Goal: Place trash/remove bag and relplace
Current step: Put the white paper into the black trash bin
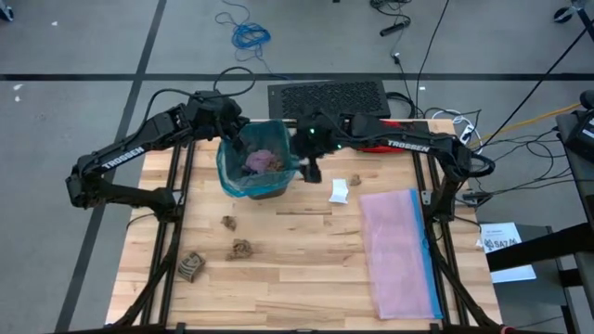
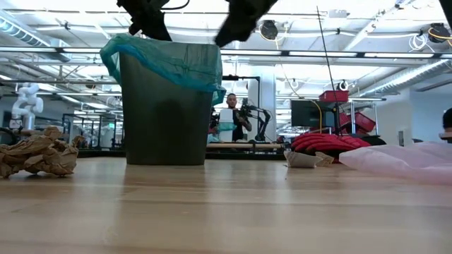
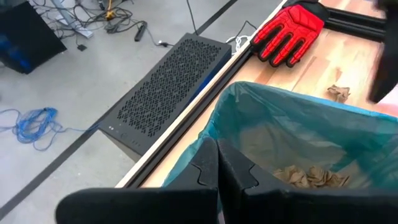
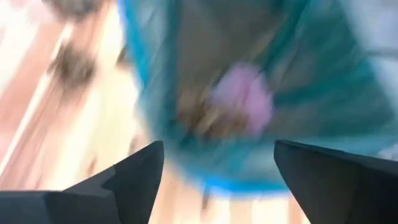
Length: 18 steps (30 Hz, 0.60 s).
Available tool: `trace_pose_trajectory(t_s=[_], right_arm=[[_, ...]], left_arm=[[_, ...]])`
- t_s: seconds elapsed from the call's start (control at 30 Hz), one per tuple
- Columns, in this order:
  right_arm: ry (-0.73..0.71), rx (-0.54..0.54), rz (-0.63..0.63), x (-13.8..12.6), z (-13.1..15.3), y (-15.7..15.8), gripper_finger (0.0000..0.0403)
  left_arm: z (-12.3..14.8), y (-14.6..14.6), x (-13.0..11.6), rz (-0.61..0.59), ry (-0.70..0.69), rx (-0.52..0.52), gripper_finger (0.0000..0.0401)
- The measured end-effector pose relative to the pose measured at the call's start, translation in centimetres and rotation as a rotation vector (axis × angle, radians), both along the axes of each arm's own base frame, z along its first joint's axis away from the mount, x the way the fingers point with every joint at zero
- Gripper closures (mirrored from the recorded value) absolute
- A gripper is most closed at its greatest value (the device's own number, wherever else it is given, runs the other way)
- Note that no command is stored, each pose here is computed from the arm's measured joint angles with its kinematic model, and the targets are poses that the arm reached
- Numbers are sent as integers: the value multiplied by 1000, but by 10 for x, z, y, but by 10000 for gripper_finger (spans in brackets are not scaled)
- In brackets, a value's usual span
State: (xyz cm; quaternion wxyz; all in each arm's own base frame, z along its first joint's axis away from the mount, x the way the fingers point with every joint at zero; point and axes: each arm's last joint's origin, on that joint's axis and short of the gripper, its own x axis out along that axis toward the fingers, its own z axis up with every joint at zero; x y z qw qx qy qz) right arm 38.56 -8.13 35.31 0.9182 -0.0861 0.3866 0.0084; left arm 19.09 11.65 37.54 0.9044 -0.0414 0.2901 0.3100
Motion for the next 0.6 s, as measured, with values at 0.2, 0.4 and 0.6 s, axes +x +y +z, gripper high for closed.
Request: trace_pose_trajectory(t_s=[0.2, 0.4, 0.6], right_arm=[[249, 79, 17, -16, -21, 31, 99], [508, 120, -79, -34, -95, 36, 99], [593, 167, -157, -55, -164, 39, 105]], left_arm=[[0, 0, 0, -5, 4, 6, 401], [-2, -1, -1, -5, 24, -5, 401], [-4, -1, -3, -5, 50, -21, 401]])
